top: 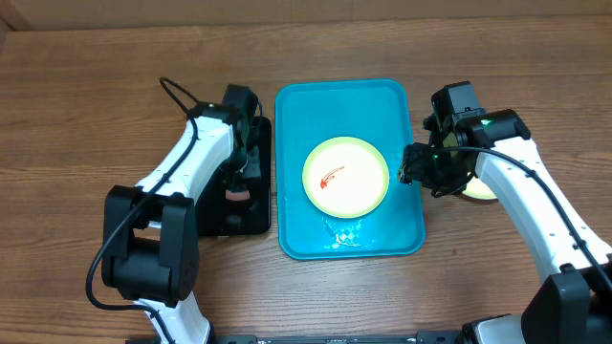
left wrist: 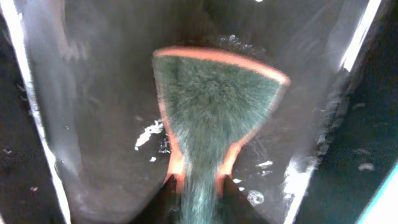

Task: Clean dirty plates on tray and stack at the side
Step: 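Carry the sponge with the left gripper onto the yellow plate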

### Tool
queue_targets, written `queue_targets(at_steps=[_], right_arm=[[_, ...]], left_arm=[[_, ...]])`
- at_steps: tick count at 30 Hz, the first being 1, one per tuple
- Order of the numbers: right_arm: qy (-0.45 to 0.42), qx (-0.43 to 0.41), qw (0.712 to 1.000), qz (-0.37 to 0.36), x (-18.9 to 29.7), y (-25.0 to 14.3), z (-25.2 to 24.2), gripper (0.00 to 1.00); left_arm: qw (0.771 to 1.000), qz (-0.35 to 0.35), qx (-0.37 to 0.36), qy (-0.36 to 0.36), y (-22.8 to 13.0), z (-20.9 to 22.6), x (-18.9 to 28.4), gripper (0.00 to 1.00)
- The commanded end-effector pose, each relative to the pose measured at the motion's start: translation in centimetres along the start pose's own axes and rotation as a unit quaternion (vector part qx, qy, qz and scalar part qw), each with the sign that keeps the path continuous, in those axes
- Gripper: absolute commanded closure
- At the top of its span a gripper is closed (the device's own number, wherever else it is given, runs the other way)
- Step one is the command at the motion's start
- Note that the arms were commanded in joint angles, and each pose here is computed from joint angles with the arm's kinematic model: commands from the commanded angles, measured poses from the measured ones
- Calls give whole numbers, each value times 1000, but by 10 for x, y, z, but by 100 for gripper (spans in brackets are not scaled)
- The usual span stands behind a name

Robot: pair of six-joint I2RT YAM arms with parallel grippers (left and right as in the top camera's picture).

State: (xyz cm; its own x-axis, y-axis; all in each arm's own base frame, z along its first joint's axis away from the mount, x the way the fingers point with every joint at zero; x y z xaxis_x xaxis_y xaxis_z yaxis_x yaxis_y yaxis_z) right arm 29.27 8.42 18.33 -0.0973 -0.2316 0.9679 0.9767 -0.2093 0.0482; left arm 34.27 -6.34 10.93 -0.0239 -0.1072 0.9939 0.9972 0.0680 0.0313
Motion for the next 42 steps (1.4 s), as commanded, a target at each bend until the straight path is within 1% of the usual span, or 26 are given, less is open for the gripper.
queue_targets(at_steps=[1, 6, 9, 10, 11, 13, 14, 18, 22, 26, 29, 33, 35, 37, 38, 42], right_arm=[[15, 31, 999, 13, -6, 0, 4, 34], [12, 30, 999, 21, -18, 5, 3, 34], [9, 28, 999, 28, -25, 3, 0, 35], [9, 27, 999, 29, -27, 2, -1, 35], [7, 26, 999, 32, -30, 0, -2, 35], [5, 25, 999, 37, -36, -3, -5, 35], [4, 24, 999, 40, -39, -6, -7, 35], [2, 23, 999, 45, -51, -11, -12, 36], [4, 24, 999, 42, -58, -12, -14, 42], [14, 40, 999, 21, -58, -5, -10, 44], [23, 55, 998, 9, -58, -1, -7, 48], [43, 83, 996, -3, -63, -2, 11, 50], [16, 102, 994, -29, -66, -1, 17, 52], [-38, 75, 995, -62, -67, 4, 12, 51], [-49, 60, 994, -74, -67, 6, 12, 51], [-37, 60, 994, -80, -73, 11, 15, 51]], left_arm=[[1000, -21, 5, 1, 12, 2, 9, 62], [1000, -27, 6, -1, 11, 0, -9, 50], [1000, -18, 5, -3, 5, -2, -31, 50], [1000, -10, 4, -4, 2, -3, -38, 54], [1000, 1, 3, -3, -1, -3, -46, 61], [1000, 20, 1, 0, -6, -4, -58, 87], [1000, 29, 0, 0, -8, -4, -62, 96], [999, 32, 0, 4, -8, -3, -60, 96], [1000, 15, 2, -1, -1, -3, -43, 96], [1000, -21, 5, -9, 12, -2, -7, 96], [999, -43, 6, -14, 19, -1, 22, 96], [998, -66, -11, -19, 23, 2, 58, 96], [997, -80, -14, -16, 24, 5, 77, 96], [996, -89, -12, -11, 25, 8, 87, 96], [996, -93, -12, -12, 24, 9, 91, 96], [995, -102, -10, -12, 21, 11, 101, 96]])
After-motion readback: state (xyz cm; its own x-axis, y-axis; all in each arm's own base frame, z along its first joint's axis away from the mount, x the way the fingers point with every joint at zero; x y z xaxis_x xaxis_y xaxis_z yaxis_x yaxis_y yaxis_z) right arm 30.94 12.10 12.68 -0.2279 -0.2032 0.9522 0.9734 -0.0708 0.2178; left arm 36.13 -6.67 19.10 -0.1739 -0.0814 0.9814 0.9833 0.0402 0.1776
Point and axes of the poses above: each gripper's point midway between its finger pads, its own x axis back along the fingers, its own z axis along the line the jaws close on, y = z × x, the point moved 7 cm from there along x, back along the fingers, and after that the axes turned 3 degrees about -x, right-handed, at the moved point
